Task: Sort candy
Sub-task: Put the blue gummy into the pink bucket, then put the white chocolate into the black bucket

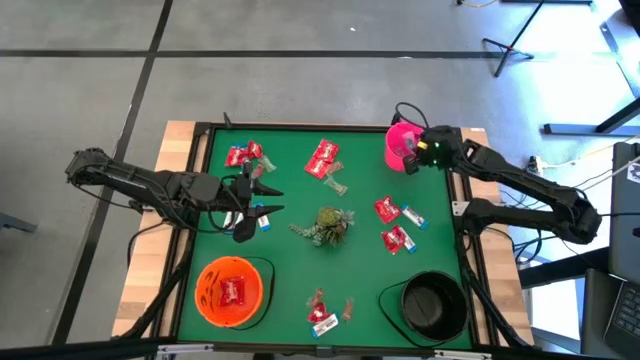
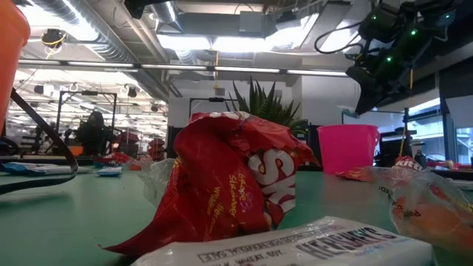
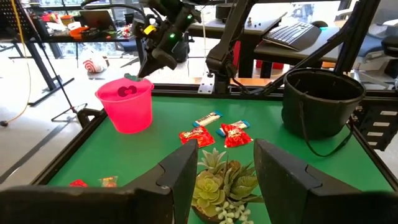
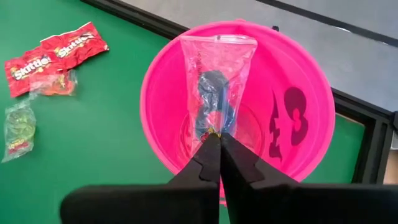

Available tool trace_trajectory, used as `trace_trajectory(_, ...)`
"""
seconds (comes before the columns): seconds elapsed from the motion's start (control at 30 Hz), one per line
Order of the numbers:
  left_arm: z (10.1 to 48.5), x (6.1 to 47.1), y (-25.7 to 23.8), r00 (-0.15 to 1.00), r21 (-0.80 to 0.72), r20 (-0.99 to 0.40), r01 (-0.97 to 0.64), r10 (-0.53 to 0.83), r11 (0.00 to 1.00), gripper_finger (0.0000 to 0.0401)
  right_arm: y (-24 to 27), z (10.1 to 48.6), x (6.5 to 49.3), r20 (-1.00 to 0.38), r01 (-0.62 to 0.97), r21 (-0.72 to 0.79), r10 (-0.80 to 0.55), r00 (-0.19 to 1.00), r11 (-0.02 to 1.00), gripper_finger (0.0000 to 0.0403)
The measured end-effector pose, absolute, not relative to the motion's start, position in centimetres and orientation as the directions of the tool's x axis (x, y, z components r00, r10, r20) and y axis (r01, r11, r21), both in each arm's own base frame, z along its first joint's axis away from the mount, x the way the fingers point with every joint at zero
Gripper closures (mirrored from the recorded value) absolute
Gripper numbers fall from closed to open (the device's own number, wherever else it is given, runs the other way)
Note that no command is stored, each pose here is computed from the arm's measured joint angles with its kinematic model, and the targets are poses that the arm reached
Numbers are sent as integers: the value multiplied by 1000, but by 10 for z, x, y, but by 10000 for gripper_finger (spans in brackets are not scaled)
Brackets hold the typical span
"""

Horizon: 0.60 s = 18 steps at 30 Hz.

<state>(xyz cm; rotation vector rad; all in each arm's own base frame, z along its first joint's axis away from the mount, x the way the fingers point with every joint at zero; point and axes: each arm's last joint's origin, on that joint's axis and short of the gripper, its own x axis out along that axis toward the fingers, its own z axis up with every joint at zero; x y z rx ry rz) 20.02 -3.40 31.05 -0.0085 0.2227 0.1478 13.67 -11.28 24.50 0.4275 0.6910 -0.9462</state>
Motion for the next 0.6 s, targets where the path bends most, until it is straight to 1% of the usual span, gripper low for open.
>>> trace_trajectory(0.37,310,200,-34,964,8,-222,-147,145,989,252,-114,245,136,-706,843,50,-578,409,536,379)
trace_trajectory(0.5,310,200,-34,964,8,-221,-147,145,989,252,-113,245,136,-706,841,51,-576,411,538,359)
trace_trajectory(0.6,310,200,-34,964,7,-222,-147,145,989,252,-110,252,136,-712,804,93,-526,466,588,340)
